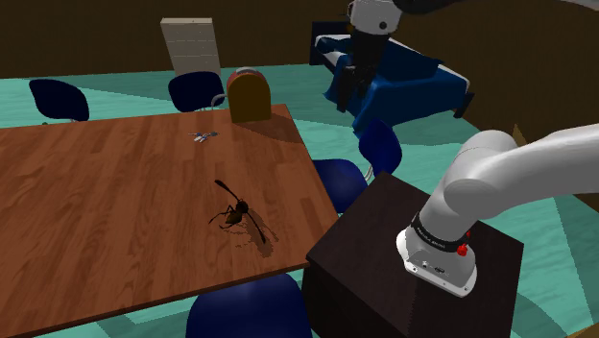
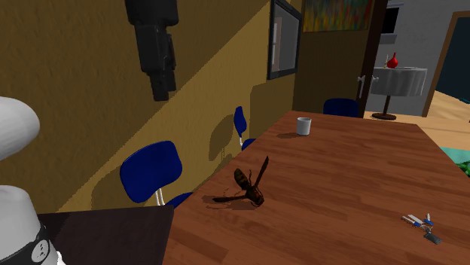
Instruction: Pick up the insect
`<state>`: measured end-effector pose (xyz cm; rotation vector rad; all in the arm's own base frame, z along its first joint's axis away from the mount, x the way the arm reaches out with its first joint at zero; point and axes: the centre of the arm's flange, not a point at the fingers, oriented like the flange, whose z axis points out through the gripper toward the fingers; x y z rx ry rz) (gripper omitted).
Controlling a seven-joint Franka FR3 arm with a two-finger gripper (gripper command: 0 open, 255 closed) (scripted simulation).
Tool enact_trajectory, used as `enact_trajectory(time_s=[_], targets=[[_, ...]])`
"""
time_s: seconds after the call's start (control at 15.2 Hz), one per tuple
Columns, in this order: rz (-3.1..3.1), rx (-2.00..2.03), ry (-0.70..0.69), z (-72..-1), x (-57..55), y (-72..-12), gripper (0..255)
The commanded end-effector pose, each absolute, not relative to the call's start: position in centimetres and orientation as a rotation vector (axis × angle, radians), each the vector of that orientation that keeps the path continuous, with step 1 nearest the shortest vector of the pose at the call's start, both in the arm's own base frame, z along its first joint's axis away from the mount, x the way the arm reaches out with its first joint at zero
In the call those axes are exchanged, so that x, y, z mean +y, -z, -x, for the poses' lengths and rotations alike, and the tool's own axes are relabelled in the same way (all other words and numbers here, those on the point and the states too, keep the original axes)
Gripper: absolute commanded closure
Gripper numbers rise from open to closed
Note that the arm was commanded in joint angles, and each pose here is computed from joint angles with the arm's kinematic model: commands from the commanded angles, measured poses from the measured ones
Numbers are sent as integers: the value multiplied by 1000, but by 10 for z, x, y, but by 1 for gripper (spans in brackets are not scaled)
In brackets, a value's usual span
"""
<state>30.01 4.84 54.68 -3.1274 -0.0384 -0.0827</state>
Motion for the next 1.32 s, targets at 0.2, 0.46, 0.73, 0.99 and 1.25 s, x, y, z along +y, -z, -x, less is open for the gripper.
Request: enact_trajectory(time_s=[0.2, 0.46, 0.73, 0.99, 1.25], targets=[[3142, 13, 145, -304, 89, -494, 0], [3153, 52, 193, -311, 120, -451, 0], [3163, 91, 241, -320, 151, -407, 0], [3171, 131, 289, -331, 180, -364, 0], [3178, 171, 338, -344, 209, -320, 0]])
